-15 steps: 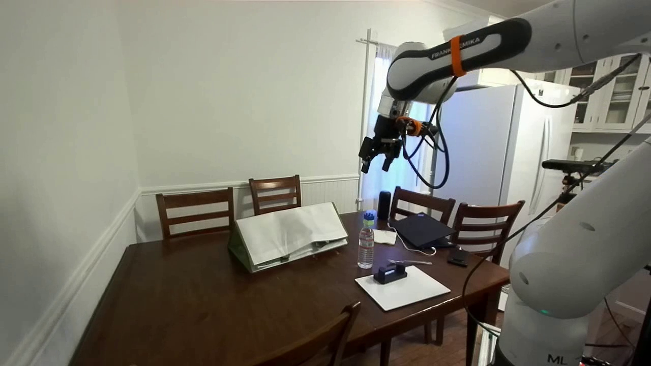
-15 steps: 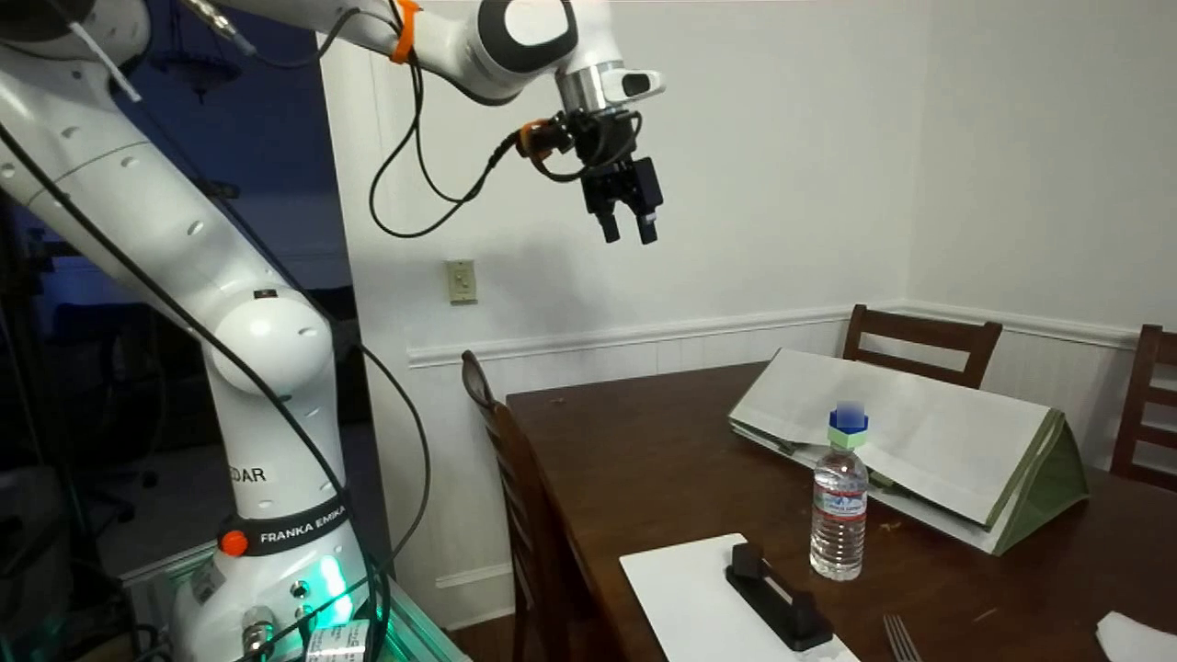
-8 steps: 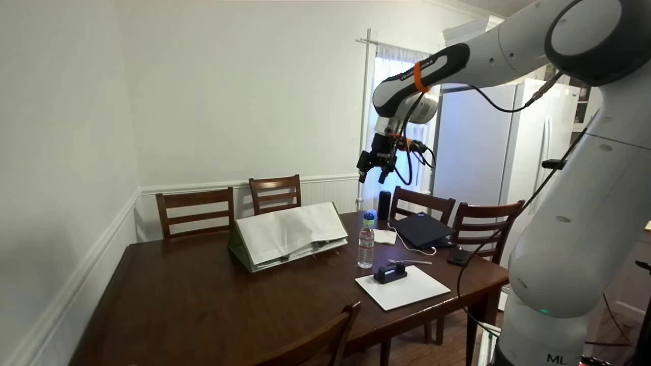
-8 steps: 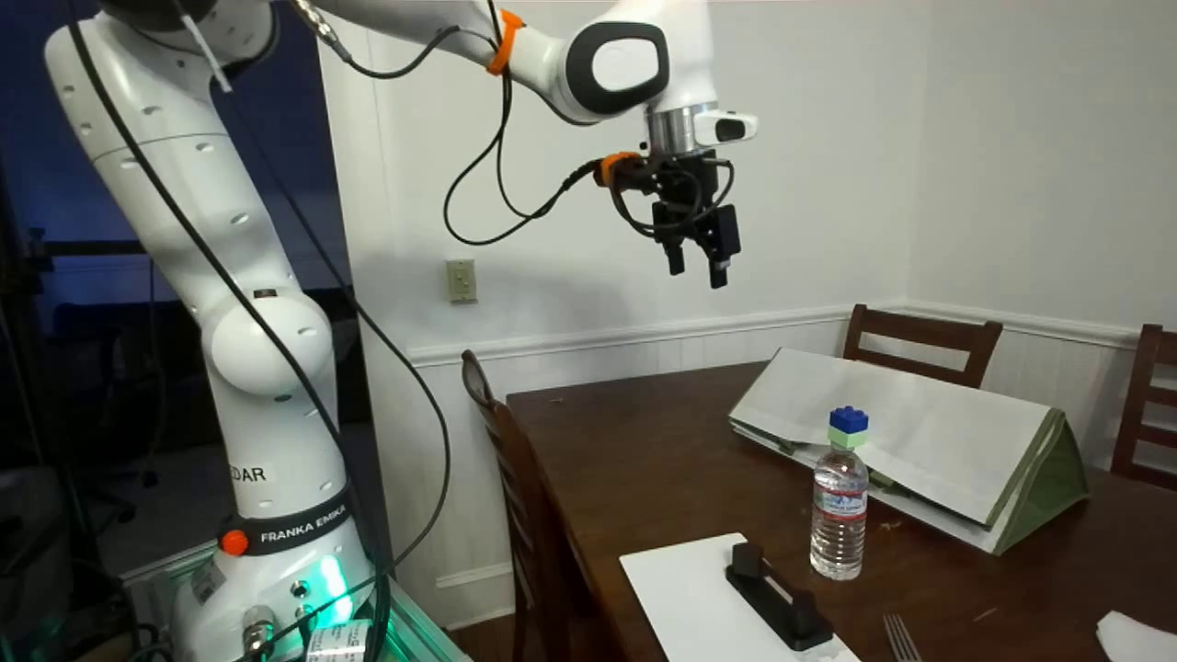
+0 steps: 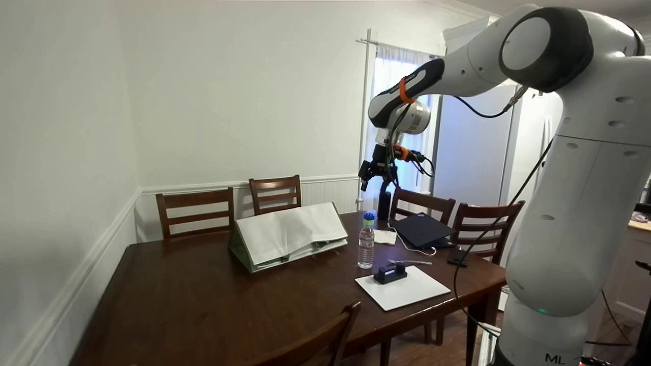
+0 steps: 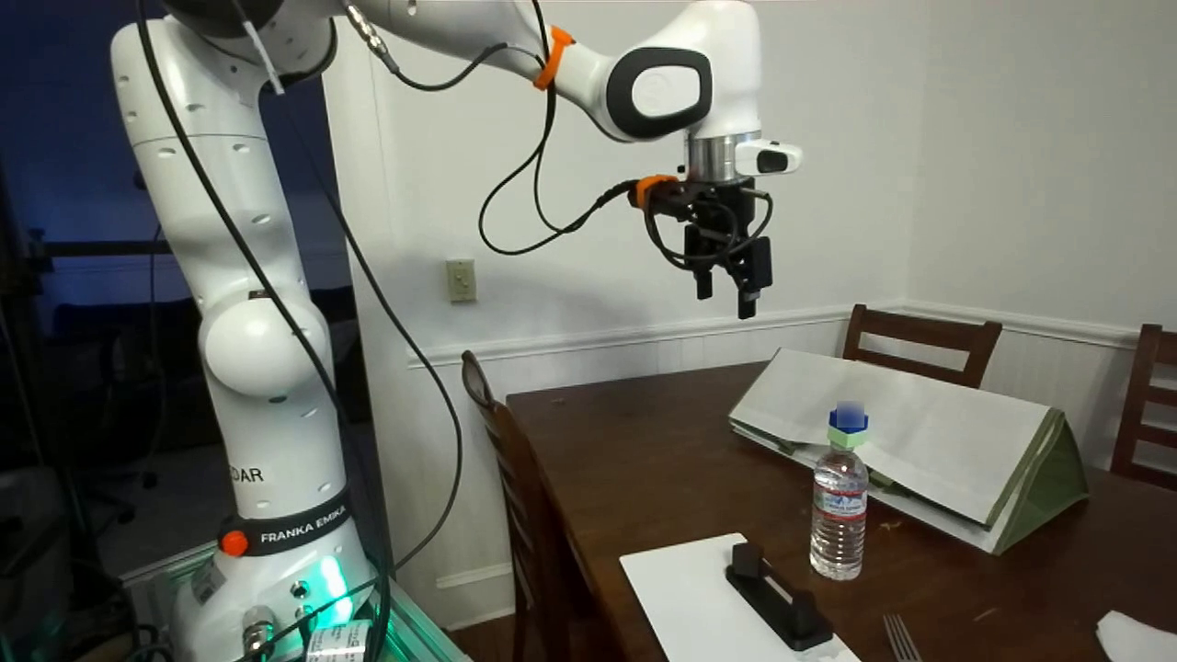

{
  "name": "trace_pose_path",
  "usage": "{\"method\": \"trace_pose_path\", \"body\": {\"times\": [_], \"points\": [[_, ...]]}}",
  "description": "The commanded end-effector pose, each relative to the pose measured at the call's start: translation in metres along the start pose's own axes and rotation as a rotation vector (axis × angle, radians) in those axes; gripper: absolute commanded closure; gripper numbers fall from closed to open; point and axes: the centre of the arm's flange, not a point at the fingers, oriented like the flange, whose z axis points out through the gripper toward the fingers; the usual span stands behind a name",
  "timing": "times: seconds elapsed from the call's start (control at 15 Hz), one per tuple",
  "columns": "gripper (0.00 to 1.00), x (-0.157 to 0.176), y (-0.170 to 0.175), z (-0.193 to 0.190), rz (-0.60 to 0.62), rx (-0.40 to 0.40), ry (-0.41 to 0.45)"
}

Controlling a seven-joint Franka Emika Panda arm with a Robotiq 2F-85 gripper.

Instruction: Remove the stacked blocks from the top of the water bottle and put them on the left side of the table.

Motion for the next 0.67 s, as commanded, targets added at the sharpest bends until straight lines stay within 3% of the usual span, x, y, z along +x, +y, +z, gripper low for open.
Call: {"method": "trace_pose_path", "body": {"times": [0.0, 0.6], "points": [[0.0, 0.0, 0.0, -0.001, 0.0, 0.0, 0.0], [0.0, 0.046, 0.026, 0.05, 0.044, 0.039, -0.051]]}}
